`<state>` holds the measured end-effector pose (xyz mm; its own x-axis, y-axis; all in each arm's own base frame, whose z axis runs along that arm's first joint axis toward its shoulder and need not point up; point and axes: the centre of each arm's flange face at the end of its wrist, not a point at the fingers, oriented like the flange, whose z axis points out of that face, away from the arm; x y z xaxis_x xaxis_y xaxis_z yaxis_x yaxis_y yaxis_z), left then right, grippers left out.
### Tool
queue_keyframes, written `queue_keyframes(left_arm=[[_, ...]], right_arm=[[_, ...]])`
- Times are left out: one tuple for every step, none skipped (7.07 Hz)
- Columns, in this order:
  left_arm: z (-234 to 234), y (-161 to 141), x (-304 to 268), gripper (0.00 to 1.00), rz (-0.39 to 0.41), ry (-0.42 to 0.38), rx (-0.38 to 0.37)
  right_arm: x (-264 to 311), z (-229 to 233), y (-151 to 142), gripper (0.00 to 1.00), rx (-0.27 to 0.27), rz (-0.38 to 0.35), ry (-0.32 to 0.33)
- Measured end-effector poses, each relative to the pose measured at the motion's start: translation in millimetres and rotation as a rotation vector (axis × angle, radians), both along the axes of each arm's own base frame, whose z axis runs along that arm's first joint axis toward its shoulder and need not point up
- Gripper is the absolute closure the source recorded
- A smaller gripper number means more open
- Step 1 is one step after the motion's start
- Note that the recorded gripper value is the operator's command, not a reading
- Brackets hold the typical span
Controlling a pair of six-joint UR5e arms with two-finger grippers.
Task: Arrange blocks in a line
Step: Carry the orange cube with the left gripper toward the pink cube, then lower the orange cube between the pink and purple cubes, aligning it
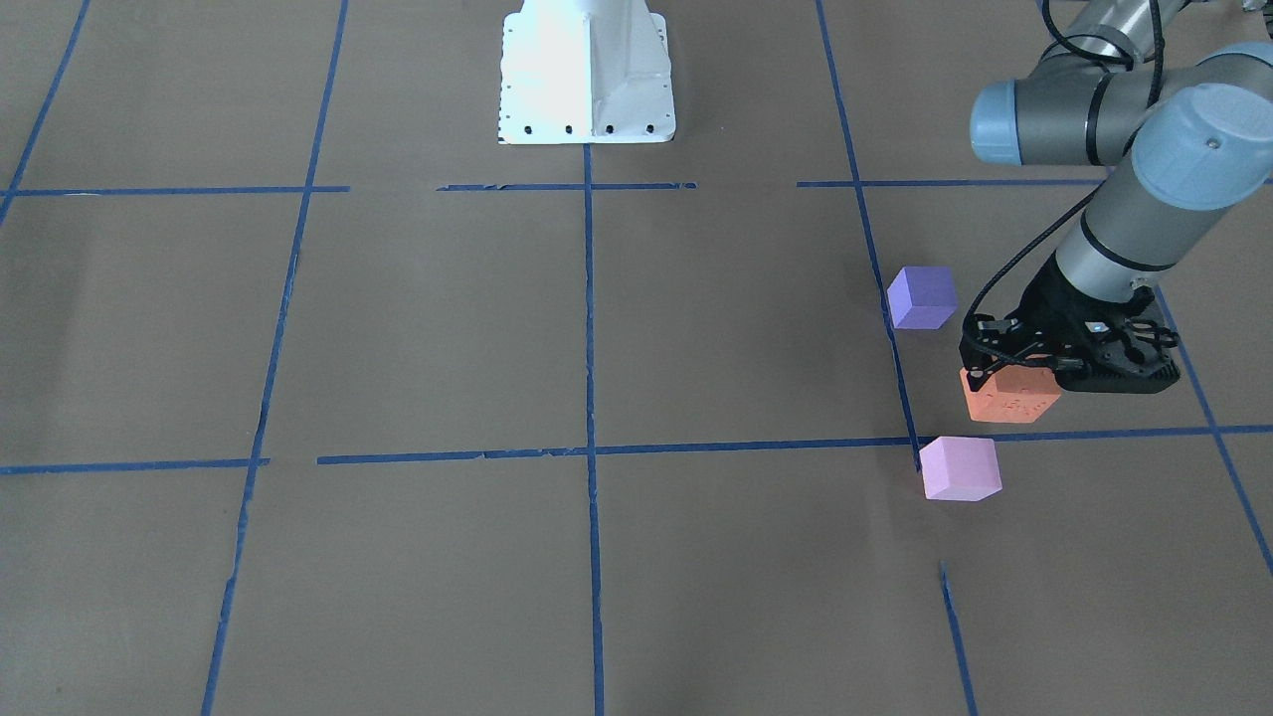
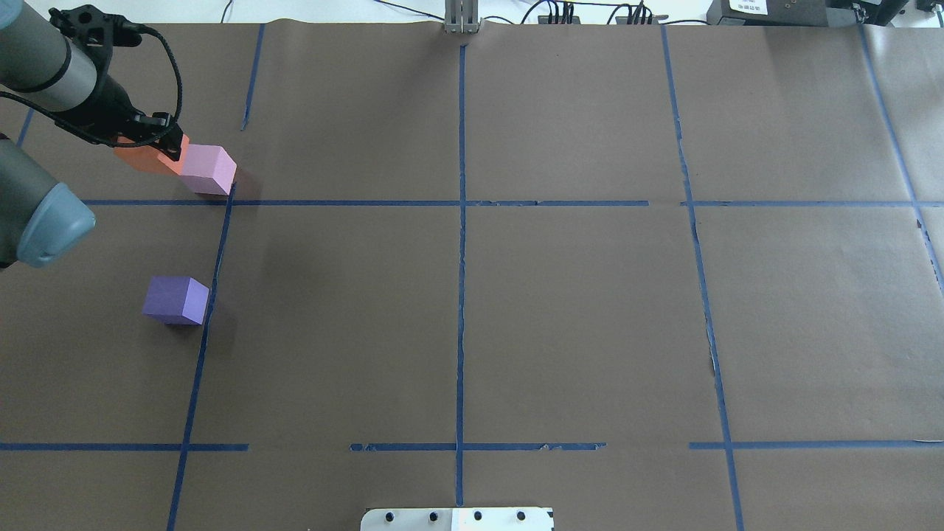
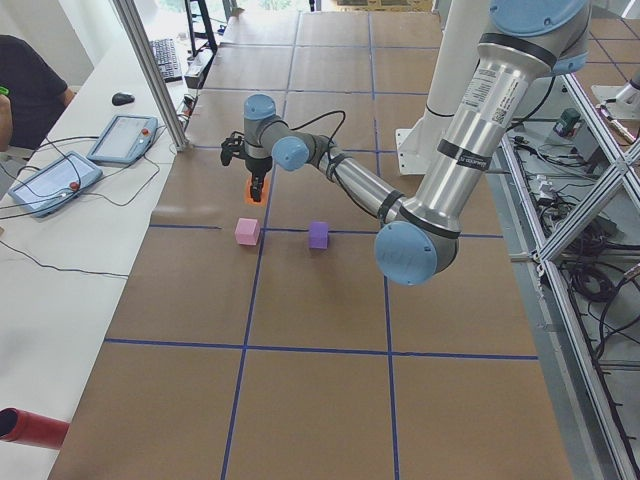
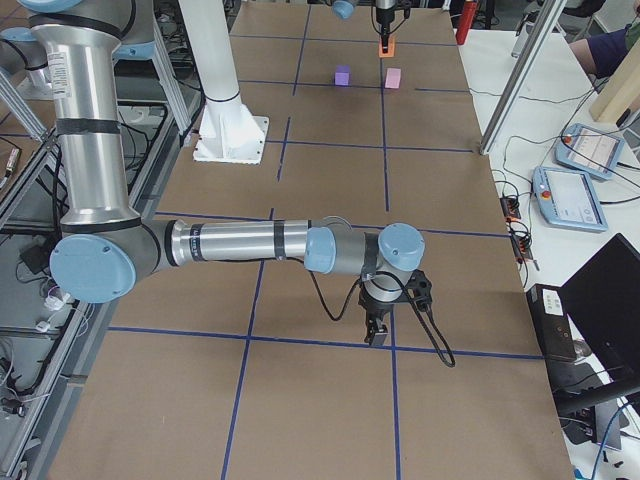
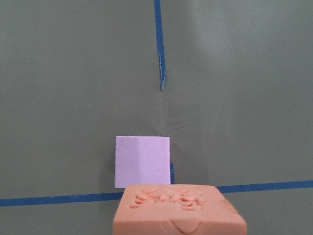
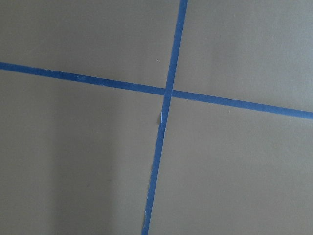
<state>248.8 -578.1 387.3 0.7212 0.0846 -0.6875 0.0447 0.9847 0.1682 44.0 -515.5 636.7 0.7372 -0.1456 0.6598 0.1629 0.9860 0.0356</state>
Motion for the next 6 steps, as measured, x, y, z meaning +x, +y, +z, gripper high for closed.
queue_keyframes(left_arm=[[14, 1, 0, 0.63, 0.011, -0.012, -0.016], [29, 3, 2, 0.63, 0.024, -0.018, -0.041], [40, 5, 7, 0.63, 0.042, -0.011, -0.069], [50, 6, 15, 0.63, 0.064, -0.001, -0.097], [54, 9, 23, 0.63, 0.088, 0.014, -0.115], [58, 13, 34, 0.62, 0.113, 0.028, -0.126]], right_arm=[[0, 0, 0, 0.00, 0.000, 0.000, 0.000], [0, 0, 0, 0.00, 0.000, 0.000, 0.000], [0, 0, 0, 0.00, 0.000, 0.000, 0.000], [0, 0, 0, 0.00, 0.000, 0.000, 0.000], [0, 0, 0, 0.00, 0.000, 0.000, 0.000], [0, 0, 0, 0.00, 0.000, 0.000, 0.000]])
